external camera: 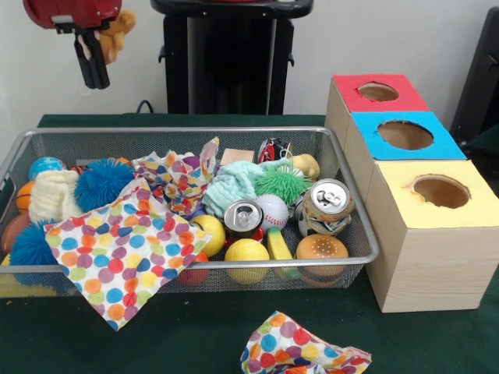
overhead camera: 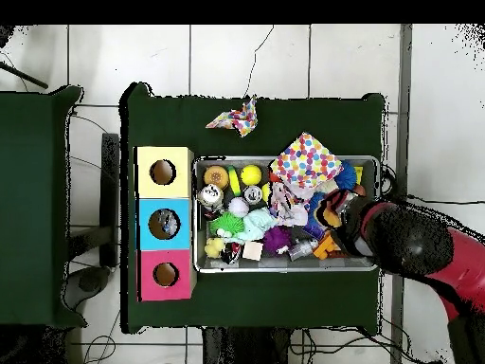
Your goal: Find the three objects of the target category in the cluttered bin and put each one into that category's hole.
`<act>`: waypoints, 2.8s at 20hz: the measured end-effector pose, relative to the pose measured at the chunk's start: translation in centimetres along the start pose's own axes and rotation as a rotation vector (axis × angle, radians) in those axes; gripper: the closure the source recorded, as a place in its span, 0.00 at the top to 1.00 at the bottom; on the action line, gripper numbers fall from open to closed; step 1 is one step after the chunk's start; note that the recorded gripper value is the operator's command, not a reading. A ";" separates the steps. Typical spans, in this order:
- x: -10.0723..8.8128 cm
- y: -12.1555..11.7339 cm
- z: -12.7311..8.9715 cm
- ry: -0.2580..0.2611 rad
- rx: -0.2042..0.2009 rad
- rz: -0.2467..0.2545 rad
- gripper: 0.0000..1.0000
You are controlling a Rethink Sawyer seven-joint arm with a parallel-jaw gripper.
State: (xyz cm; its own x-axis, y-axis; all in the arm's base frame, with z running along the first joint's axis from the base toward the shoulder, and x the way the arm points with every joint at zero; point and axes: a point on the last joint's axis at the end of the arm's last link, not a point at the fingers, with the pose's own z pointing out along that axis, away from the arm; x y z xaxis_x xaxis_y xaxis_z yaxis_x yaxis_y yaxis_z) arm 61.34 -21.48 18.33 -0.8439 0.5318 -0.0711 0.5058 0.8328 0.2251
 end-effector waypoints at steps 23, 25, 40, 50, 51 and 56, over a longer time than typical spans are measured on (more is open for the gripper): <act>-1.6 -5.5 -2.6 0.011 -0.044 0.062 1.00; -1.5 -5.6 -2.6 0.016 -0.041 0.059 1.00; -1.1 -4.5 -2.4 0.003 -0.009 -0.014 1.00; 4.3 5.7 0.7 -0.003 0.204 -0.382 1.00; 5.3 7.3 1.2 0.000 0.224 -0.428 1.00; 8.9 12.1 2.9 0.013 0.279 -0.569 1.00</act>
State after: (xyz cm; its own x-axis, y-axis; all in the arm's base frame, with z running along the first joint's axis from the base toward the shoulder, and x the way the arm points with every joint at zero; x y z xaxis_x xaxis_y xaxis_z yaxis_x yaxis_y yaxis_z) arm 60.42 -6.24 17.57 -0.9956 -0.0062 -0.0930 0.0038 0.9943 -0.1066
